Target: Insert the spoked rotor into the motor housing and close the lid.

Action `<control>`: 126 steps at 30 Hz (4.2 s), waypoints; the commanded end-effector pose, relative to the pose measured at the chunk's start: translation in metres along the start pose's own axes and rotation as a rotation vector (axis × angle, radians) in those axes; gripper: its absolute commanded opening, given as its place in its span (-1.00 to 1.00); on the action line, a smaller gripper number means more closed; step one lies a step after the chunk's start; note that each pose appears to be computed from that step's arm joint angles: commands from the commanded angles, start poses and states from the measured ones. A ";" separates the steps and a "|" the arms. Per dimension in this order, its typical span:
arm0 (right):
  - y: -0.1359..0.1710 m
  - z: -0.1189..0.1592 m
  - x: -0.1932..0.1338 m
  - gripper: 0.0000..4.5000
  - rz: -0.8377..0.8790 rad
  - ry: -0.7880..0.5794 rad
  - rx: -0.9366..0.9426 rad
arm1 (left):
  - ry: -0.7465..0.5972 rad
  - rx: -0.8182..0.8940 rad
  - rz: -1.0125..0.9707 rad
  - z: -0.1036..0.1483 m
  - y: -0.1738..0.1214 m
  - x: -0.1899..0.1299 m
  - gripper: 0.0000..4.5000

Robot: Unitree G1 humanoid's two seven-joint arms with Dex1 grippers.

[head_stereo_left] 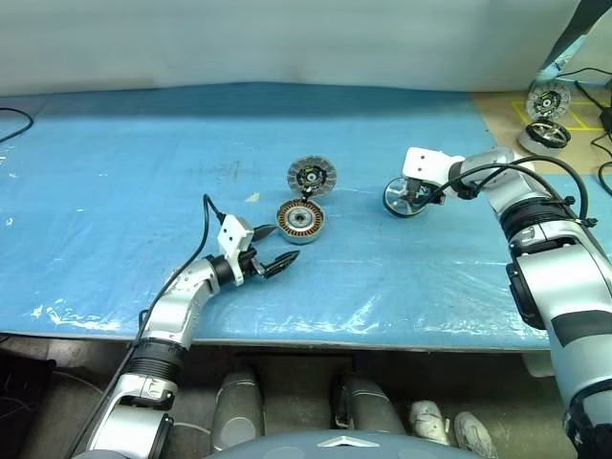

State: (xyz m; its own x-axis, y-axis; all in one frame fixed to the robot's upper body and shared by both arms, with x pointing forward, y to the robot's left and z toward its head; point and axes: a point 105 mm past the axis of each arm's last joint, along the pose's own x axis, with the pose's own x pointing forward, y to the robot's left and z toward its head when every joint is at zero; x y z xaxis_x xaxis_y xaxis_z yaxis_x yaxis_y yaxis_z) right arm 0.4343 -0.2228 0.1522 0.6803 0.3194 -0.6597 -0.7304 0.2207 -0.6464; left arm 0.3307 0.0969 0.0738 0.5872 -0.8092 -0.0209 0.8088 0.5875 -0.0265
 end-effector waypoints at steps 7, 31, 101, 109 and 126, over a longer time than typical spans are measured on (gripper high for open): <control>0.003 -0.004 0.000 0.33 0.020 0.027 -0.020 | -0.030 0.042 -0.021 0.014 -0.003 0.004 1.00; 0.034 -0.014 0.015 -0.23 0.143 0.071 0.057 | -0.025 0.043 -0.019 0.012 -0.003 0.003 1.00; 0.087 0.164 0.021 -0.23 0.157 -0.572 0.202 | -0.045 0.093 0.002 0.034 0.017 -0.016 1.00; 0.095 0.167 0.023 0.10 0.180 -0.541 0.077 | -0.046 0.092 0.003 0.034 0.016 -0.015 1.00; 0.077 0.178 0.016 0.99 0.151 -0.617 0.160 | -0.044 0.085 0.015 0.033 0.017 -0.018 1.00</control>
State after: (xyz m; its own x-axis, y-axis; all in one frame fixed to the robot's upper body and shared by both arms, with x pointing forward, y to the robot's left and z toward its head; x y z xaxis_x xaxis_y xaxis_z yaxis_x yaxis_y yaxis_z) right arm 0.3747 -0.0383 0.1398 0.4283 0.7966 -0.4267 -0.8664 0.2277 -0.4444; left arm 0.3358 0.1204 0.0961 0.5996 -0.8003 -0.0050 0.8001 0.5992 0.0289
